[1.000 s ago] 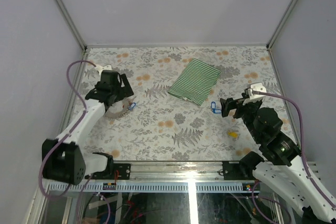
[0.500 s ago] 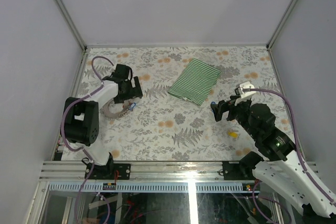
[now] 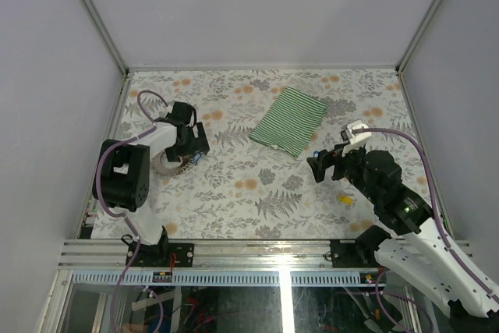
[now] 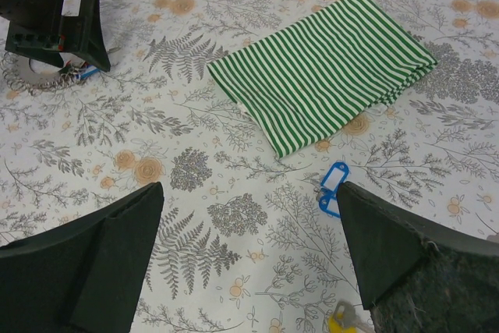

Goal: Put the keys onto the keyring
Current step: Move the keyring to the center of the board.

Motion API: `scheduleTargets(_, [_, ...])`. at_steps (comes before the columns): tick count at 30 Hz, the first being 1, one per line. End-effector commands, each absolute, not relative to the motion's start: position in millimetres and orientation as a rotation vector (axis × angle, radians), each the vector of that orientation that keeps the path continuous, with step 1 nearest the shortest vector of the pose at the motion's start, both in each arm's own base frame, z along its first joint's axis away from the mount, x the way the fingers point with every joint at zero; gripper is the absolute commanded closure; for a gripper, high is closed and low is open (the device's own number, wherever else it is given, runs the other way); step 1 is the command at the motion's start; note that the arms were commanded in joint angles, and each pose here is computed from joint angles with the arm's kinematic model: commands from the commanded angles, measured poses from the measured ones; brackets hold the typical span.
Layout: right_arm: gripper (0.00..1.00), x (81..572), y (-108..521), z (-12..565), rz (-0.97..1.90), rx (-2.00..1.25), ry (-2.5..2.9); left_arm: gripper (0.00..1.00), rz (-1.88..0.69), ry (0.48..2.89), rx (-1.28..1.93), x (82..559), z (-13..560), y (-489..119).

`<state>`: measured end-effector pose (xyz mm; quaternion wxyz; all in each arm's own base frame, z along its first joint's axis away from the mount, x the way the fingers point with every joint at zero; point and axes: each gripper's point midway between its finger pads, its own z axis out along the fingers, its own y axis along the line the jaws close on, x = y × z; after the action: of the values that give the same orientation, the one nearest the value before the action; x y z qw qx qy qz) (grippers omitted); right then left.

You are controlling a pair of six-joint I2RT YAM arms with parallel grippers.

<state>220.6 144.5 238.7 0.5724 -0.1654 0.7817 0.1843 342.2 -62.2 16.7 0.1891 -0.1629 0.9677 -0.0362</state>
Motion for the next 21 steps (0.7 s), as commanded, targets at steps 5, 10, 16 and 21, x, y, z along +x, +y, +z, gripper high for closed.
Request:
scheduleTargets(5, [0.01, 224.7, 153.8, 247.1, 0.466, -0.41, 1.796, 0.0, -0.138, 2.757, -0.483, 319.7, 1.2, -74.2])
scheduleTargets(10, [0.01, 226.5, 156.9, 246.5, 0.475, -0.411, 1.797, 0.0, -0.167, 2.771, -0.369, 302.3, 5.1, -112.4])
scheduleTargets(16, [0.01, 227.0, 161.9, 247.2, 0.497, -0.419, 1.804, 0.0, -0.205, 2.804, -0.227, 261.9, 6.1, -165.8])
scheduleTargets(21, [0.01, 227.9, 160.8, 251.1, 0.501, -0.393, 1.798, 0.0, -0.302, 2.793, -0.081, 227.1, 15.9, -226.2])
